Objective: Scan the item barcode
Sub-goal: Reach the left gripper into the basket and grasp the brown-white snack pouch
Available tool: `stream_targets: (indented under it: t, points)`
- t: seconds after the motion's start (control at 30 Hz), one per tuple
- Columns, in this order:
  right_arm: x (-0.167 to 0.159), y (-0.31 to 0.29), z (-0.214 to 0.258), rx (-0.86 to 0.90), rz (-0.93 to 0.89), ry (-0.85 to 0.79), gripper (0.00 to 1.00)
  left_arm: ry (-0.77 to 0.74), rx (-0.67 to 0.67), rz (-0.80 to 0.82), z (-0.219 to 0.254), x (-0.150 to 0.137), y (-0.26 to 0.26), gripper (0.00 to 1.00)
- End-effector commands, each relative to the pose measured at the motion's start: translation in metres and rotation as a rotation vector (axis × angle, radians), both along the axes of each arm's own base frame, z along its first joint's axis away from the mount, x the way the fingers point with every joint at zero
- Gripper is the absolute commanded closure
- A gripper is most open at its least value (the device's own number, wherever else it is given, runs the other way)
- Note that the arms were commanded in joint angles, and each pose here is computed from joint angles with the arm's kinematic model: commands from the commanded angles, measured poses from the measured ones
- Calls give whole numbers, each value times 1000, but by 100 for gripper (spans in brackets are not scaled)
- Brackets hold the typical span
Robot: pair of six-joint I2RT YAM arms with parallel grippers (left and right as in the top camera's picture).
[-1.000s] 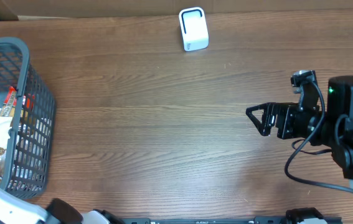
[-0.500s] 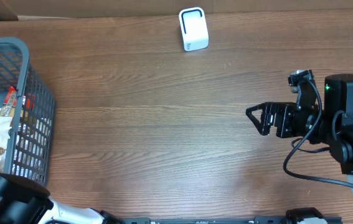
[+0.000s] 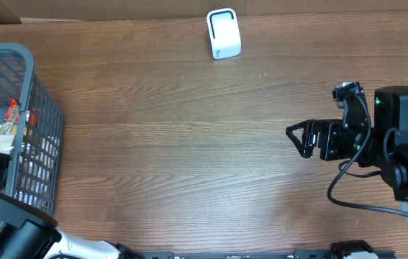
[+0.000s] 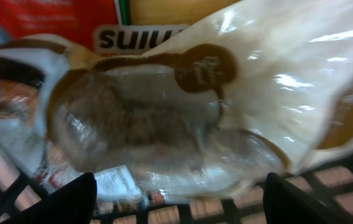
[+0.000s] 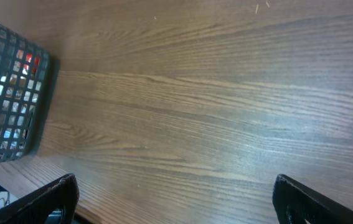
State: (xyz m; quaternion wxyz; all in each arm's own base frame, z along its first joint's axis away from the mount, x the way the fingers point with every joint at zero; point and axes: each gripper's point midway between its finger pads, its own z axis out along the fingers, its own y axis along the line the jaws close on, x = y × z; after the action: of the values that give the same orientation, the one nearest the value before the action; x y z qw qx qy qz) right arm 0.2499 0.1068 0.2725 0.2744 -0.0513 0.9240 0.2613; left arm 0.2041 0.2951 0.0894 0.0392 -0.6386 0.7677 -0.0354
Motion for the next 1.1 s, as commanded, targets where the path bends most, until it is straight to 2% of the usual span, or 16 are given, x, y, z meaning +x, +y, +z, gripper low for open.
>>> stream_targets:
  t: [0.0,0.23,0.33,0.43,0.73,0.93,1.07]
  points:
    - [1,0,0,-15,11,1,0,29,5,-44,-14,-8,-2,23]
    - [3,0,-13,-22,11,62,0,-52,104,-186,3,14,17,24]
    - [5,1,-15,-24,12,72,0,-79,149,-205,18,22,28,30]
    - [7,0,-17,-28,10,77,0,-95,206,-210,29,28,41,28]
    - [8,0,-19,-29,10,85,0,-125,306,-373,36,42,55,23]
    - [9,-1,-20,-38,3,84,0,-156,345,-531,38,52,57,16]
    - [9,-3,-21,-47,-3,84,0,-168,331,-597,30,58,53,16]
